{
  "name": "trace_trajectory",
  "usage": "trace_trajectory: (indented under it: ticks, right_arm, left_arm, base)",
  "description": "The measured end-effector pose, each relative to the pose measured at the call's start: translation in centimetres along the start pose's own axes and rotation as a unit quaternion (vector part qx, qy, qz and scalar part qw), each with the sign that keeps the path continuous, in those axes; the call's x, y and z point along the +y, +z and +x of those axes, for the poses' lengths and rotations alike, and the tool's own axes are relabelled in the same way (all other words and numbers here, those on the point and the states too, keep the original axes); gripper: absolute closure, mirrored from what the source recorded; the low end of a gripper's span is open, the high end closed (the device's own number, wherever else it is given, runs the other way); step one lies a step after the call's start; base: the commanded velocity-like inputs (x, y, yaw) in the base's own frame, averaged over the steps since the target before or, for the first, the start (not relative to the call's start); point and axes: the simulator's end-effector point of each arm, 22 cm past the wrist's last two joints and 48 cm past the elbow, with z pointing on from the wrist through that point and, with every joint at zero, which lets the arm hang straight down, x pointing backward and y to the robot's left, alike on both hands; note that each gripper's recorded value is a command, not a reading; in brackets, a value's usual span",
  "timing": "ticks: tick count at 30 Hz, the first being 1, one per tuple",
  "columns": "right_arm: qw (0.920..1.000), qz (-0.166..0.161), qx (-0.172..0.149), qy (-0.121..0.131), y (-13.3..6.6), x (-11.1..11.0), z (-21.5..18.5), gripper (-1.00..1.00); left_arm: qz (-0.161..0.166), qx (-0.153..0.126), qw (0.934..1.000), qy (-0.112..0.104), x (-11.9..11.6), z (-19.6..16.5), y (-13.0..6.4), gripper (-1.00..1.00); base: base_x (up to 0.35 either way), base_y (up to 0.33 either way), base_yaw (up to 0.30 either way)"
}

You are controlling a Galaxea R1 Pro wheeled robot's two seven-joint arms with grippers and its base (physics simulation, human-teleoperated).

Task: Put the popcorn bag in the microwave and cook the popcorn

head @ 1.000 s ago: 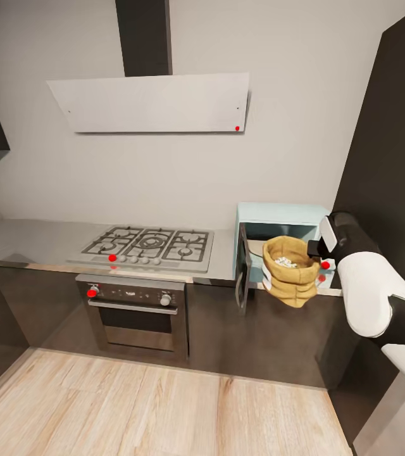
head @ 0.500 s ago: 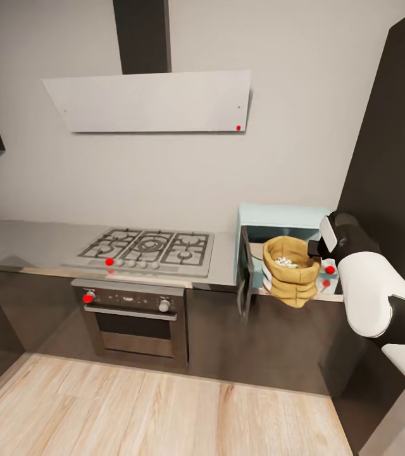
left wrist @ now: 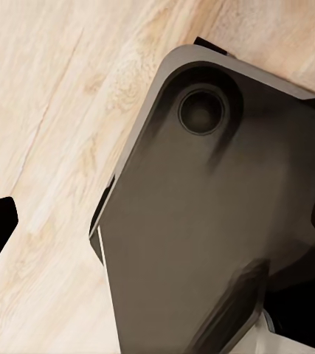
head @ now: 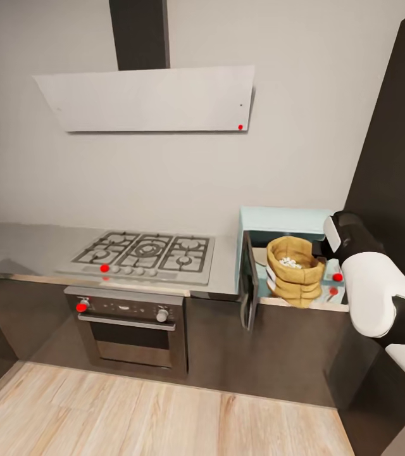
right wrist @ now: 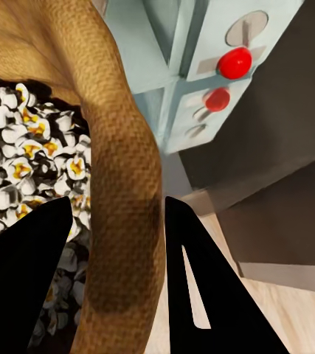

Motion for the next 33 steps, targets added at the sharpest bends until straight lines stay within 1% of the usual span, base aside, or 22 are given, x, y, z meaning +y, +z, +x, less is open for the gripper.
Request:
trace_trajectory:
  ticks: [33]
  right_arm:
    - [1.0000,0.002,0.003,-0.004,0.16,0.03,0.26,1.00]
  left_arm:
    - [0.000,0.000,1.0000,0.001,0.00,-0.01,0.00,-1.00]
  base:
    - [0.151,0.000,0.000]
